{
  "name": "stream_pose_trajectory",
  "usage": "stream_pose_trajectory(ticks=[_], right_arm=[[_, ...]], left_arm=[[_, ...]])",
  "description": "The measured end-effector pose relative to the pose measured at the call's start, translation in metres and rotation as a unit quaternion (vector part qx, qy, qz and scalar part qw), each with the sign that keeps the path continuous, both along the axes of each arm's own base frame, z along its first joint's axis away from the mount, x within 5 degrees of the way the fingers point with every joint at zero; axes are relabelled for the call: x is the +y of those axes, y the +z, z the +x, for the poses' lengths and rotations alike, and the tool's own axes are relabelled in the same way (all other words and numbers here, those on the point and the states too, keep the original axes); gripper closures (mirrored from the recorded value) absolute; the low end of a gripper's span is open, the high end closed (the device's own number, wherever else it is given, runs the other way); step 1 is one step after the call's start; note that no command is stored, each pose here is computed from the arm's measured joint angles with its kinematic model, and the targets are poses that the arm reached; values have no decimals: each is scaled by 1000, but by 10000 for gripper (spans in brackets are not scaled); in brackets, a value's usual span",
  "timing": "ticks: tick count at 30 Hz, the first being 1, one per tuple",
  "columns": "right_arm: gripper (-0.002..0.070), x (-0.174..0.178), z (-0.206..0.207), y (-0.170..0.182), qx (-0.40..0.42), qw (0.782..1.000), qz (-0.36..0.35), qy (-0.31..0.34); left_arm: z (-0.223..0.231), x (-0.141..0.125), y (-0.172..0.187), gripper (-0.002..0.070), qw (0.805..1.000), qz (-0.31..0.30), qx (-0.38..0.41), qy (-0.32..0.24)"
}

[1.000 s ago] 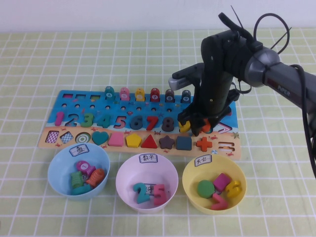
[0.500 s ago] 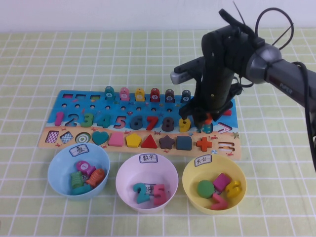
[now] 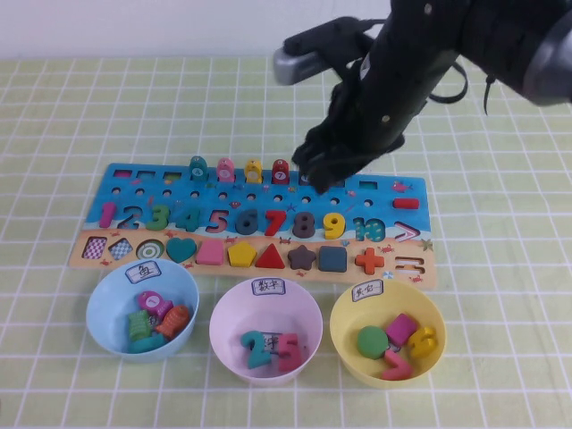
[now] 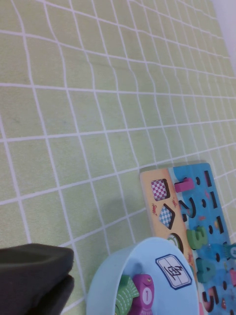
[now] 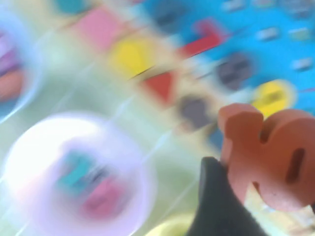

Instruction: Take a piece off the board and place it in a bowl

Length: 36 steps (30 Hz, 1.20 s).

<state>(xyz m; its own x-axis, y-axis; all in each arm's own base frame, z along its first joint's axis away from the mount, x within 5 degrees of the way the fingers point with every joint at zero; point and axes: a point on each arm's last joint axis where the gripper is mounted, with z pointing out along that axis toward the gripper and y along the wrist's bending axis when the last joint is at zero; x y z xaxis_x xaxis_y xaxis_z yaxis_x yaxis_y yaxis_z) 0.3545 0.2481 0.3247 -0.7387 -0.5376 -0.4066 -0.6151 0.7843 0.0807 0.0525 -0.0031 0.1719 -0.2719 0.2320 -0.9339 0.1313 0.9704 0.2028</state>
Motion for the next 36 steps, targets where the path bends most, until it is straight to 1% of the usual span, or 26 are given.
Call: stream_pose_trajectory(ticks=[1, 4, 7, 9, 16, 21, 30, 31, 34, 35, 36], right_arm=[[345, 6, -11, 4, -2, 1000, 2, 17], [345, 23, -46, 0, 15, 997, -10, 73], [345, 39, -67, -13, 31, 992, -28, 116], [345, 48, -73, -23, 39, 989, -38, 139], [345, 70, -70, -71, 73, 977, -78, 186], [345, 75, -65, -99, 95, 971, -98, 198], [342, 77, -67, -100, 98, 967, -91, 218], [323, 78, -67, -100, 100, 967, -87, 218], [216, 78, -68, -100, 102, 967, -84, 218], [192, 79, -68, -100, 103, 967, -83, 216], [186, 79, -68, -100, 105, 969, -82, 209]], left_arm=[[0, 0, 0, 680, 1000, 0, 0, 0], [0, 0, 0, 680, 1000, 0, 0, 0], [0, 0, 0, 680, 1000, 0, 0, 0], [0, 0, 0, 680, 1000, 0, 0, 0], [0, 0, 0, 680, 1000, 0, 0, 0], [0, 0, 0, 680, 1000, 0, 0, 0], [0, 0, 0, 680, 1000, 0, 0, 0], [0, 0, 0, 680, 1000, 0, 0, 0], [0, 0, 0, 680, 1000, 0, 0, 0], [0, 0, 0, 680, 1000, 0, 0, 0], [0, 0, 0, 680, 1000, 0, 0, 0]])
